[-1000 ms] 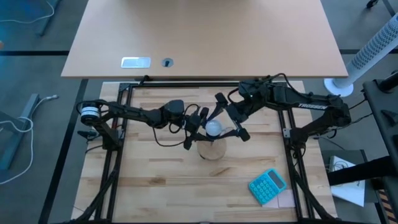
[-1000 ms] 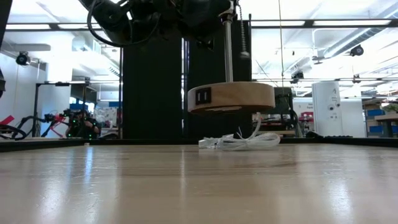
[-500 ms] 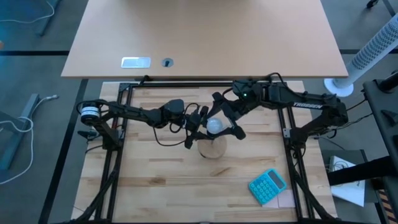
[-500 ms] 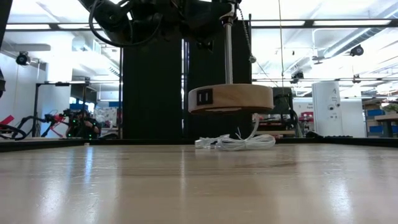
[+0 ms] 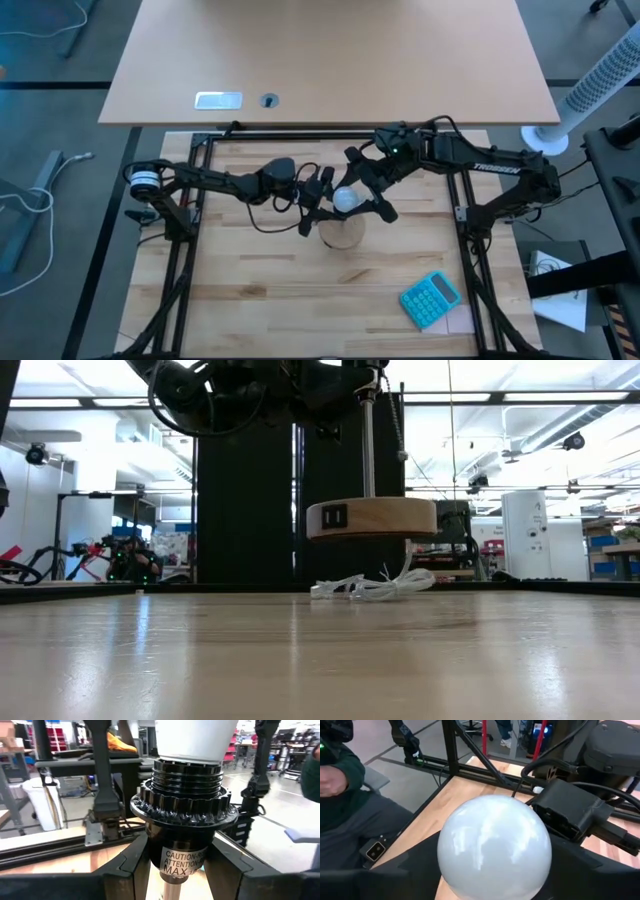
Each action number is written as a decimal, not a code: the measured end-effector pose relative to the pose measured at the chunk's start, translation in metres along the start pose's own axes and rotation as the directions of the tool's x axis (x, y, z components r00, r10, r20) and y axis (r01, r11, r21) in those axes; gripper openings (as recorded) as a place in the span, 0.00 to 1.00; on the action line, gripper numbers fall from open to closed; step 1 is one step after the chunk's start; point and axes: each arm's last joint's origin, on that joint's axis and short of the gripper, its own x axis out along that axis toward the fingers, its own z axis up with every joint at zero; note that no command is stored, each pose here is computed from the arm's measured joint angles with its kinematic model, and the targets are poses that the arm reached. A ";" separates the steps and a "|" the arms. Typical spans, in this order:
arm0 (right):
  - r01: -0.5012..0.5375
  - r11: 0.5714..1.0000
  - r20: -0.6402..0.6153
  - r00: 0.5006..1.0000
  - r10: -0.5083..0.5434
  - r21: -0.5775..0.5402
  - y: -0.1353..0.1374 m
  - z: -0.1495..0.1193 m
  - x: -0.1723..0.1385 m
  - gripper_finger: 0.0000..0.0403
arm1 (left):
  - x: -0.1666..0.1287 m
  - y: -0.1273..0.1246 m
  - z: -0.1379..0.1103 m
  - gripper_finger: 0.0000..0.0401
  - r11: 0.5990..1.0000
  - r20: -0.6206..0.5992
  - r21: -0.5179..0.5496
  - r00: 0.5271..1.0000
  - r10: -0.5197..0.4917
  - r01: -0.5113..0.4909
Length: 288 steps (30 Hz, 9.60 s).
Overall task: Screw lightbulb
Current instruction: Insert the lightbulb into the lamp, then remove the lightbulb from the lamp
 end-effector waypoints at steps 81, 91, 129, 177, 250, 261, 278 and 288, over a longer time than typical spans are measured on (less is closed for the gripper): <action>-0.238 0.967 0.107 0.963 0.247 -0.086 -0.002 0.006 0.010 0.95 | 0.015 -0.042 0.006 0.35 0.998 0.067 0.003 0.996 0.062 -0.063; -0.231 0.970 0.113 0.965 0.237 -0.071 -0.002 0.008 0.009 0.75 | 0.015 -0.042 0.009 0.35 0.998 0.097 0.004 0.993 0.061 -0.062; 0.646 0.761 0.021 0.761 -0.648 0.064 -0.018 0.022 -0.021 0.61 | -0.028 -0.001 0.040 0.20 0.631 0.124 0.032 0.629 0.767 -0.775; 0.495 0.767 0.121 0.803 -0.584 0.409 -0.042 -0.068 0.067 0.57 | -0.147 -0.082 0.001 0.39 0.786 -0.111 -0.057 0.786 0.608 -0.616; 0.404 0.892 0.177 0.881 -0.439 0.203 0.062 -0.092 -0.019 0.88 | -0.127 -0.155 0.013 0.85 0.899 -0.001 -0.212 0.920 0.392 -0.383; 0.408 0.891 0.203 0.872 -0.445 0.197 0.074 -0.113 -0.040 0.88 | -0.132 -0.155 0.021 0.85 0.927 0.045 -0.190 0.940 0.338 -0.324; 0.413 0.882 0.342 0.814 -0.470 0.229 0.093 -0.137 -0.084 0.88 | -0.148 -0.148 0.050 0.85 0.914 0.062 -0.137 0.917 0.394 -0.383; 0.387 0.881 0.404 0.785 -0.470 0.273 0.100 -0.168 -0.086 0.88 | -0.146 -0.148 0.046 0.85 0.913 0.036 -0.131 0.919 0.394 -0.386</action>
